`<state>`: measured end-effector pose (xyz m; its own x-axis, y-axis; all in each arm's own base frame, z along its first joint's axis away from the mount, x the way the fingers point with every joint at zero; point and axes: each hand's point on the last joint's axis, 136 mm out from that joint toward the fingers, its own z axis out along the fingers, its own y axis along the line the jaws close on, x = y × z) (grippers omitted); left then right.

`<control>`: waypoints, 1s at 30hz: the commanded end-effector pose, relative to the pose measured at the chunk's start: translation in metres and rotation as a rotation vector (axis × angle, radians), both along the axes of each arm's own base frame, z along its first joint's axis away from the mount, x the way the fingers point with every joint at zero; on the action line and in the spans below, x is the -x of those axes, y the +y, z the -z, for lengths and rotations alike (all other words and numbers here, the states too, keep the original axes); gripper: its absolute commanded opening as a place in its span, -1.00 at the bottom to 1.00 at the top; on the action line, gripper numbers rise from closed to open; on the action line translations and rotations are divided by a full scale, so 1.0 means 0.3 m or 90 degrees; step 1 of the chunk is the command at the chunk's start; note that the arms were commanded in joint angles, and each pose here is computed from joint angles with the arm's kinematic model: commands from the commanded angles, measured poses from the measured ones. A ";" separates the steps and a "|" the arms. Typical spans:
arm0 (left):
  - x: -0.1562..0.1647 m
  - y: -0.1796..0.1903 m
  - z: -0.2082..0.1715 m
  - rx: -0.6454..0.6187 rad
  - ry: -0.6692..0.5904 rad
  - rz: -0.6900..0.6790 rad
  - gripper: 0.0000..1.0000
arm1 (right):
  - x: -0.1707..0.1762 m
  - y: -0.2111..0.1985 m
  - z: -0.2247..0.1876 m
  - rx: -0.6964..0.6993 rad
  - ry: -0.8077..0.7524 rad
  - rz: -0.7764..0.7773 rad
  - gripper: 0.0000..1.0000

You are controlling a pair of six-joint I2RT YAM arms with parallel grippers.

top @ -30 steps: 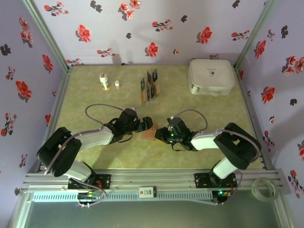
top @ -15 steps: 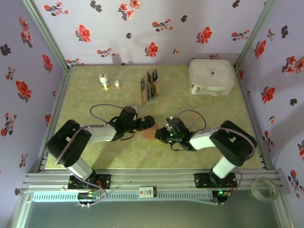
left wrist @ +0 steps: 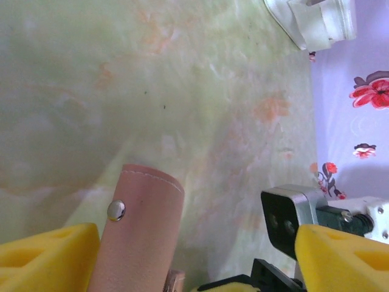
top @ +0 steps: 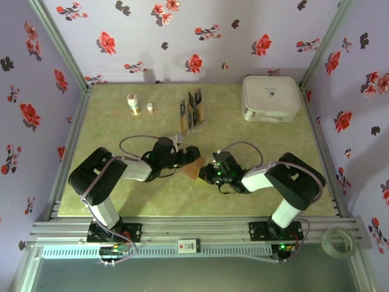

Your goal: Put the credit cards into the card holder

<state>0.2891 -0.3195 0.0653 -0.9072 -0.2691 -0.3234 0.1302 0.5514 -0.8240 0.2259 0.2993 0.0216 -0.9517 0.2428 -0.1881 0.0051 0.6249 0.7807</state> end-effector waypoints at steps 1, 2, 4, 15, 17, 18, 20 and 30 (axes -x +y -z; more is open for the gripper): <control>0.008 -0.013 -0.052 0.044 -0.011 0.012 0.57 | 0.005 0.002 0.017 -0.005 0.008 0.004 -0.90; 0.009 -0.007 -0.044 0.040 -0.008 0.011 0.52 | 0.005 0.002 0.019 -0.004 0.009 0.004 -0.90; 0.008 0.003 -0.029 0.033 -0.003 0.006 0.47 | 0.004 0.001 0.020 -0.004 0.009 0.005 -0.91; 0.001 0.030 0.005 0.031 0.008 -0.016 -0.01 | 0.005 -0.003 0.028 -0.001 0.011 0.006 -0.90; 0.002 0.033 0.004 0.030 0.006 -0.017 -0.14 | 0.007 -0.003 0.030 -0.001 0.013 0.006 -0.90; 0.003 0.037 0.006 0.029 0.006 -0.018 -0.24 | 0.006 -0.002 0.030 -0.001 0.012 0.006 -0.90; 0.002 0.039 0.007 0.029 0.007 -0.019 -0.44 | 0.006 -0.003 0.029 -0.002 0.012 0.006 -0.91; -0.011 0.075 -0.063 0.053 -0.024 -0.035 -1.00 | -0.002 -0.026 -0.092 0.004 -0.026 0.005 -0.39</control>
<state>0.2868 -0.2985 0.0563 -0.9030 -0.3226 -0.2837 0.0736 0.5345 -0.8420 0.2257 0.2995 0.0341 -0.9497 0.2526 -0.1850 0.0054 0.6040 0.7970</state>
